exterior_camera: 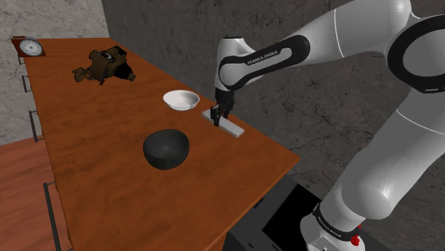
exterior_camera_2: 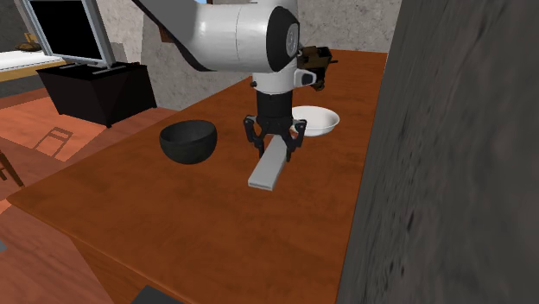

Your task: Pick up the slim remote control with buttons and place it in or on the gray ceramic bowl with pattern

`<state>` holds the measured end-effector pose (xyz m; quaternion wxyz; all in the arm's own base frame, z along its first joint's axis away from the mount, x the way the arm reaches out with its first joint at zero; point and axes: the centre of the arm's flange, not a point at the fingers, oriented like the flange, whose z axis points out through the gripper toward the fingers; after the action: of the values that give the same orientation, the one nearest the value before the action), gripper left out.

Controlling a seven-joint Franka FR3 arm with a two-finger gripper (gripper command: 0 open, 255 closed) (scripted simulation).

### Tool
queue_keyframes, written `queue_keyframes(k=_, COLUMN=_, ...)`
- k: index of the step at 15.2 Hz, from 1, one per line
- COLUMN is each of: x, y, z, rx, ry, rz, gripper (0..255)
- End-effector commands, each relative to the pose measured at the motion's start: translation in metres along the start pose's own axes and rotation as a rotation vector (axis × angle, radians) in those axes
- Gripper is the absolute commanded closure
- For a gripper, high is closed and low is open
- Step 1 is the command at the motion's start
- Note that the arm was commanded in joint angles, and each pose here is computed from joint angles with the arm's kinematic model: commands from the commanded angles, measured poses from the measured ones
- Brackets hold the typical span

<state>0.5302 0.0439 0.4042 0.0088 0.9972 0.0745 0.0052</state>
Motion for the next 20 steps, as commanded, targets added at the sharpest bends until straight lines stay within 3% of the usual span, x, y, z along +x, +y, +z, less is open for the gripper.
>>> queue_keyframes(k=1, x=-0.001, y=0.000, z=-0.011, rx=0.000, ry=0.000, rz=0.000, gripper=255)
queue_keyframes(k=18, x=-0.001, y=0.002, z=-0.099, rx=0.000, ry=0.000, rz=0.000, gripper=255)
queue_keyframes(k=20, x=0.005, y=-0.024, z=-0.099, rx=0.000, ry=0.000, rz=0.000, gripper=255)
